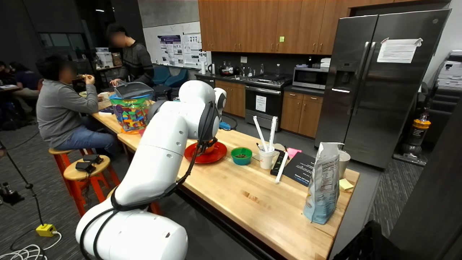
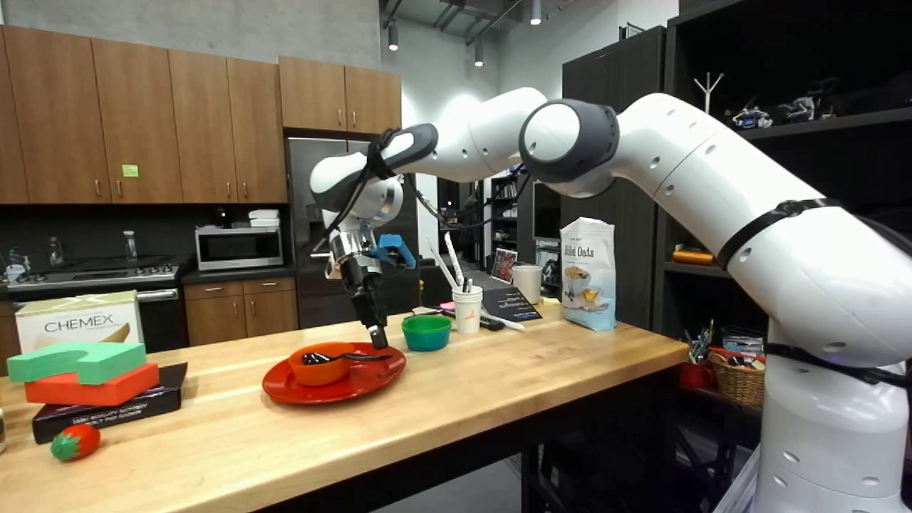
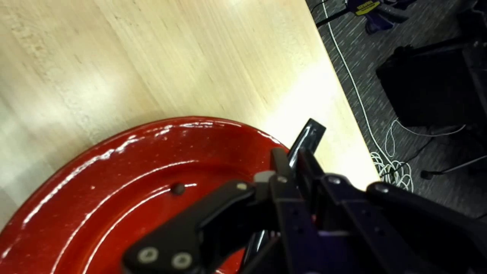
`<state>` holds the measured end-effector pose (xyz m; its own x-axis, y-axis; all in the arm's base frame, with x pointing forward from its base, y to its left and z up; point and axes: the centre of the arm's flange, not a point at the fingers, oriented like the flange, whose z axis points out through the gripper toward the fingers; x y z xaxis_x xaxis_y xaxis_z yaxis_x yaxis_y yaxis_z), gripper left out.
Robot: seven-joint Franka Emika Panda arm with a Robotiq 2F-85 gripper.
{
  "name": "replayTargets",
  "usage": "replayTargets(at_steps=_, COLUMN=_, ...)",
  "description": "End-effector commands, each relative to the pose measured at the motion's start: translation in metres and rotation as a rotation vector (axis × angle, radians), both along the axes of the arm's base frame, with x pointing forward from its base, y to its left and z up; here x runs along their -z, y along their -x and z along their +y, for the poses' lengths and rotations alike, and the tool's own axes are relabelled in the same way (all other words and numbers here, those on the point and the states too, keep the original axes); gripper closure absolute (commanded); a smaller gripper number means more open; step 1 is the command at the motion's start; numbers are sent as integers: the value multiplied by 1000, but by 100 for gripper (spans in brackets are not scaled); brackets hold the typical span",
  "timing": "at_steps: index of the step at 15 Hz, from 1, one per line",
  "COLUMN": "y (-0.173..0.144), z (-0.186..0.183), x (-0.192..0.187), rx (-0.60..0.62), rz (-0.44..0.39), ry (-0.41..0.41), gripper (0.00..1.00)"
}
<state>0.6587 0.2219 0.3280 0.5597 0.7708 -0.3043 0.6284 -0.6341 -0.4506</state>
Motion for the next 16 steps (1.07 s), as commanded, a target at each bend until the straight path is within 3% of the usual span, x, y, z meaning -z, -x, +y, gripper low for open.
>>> replayTargets(at_steps=1, y=-13, z=-9, x=-9, rx=-13, rz=15, ry=-7, gripper=94)
replayTargets(at_steps=3, y=-15, z=-11, x=-11, rx=-12, rz=19, ry=-8, gripper=100)
replayTargets(at_steps=5, y=-17, z=-12, x=-13, rx=-14, rz=21, ry=-12, gripper=74)
replayTargets(at_steps=6, y=-19, z=-12, x=-14, rx=-23, rz=18, ry=-28, gripper=98)
replayTargets(at_steps=7, y=-20, z=-11, x=-14, rx=-41, rz=10, ry=-45, gripper=97)
replayTargets(at_steps=8, y=-22, z=-11, x=-15, rx=-51, rz=-4, ry=-55, gripper=70)
replayTargets(at_steps=11, y=-26, z=-9, x=-18, rx=-101, rz=-33, ry=-103, gripper=66)
replayTargets(at_steps=16, y=-31, z=-2, x=-16, rx=-189, rz=-37, ry=-216, gripper=34)
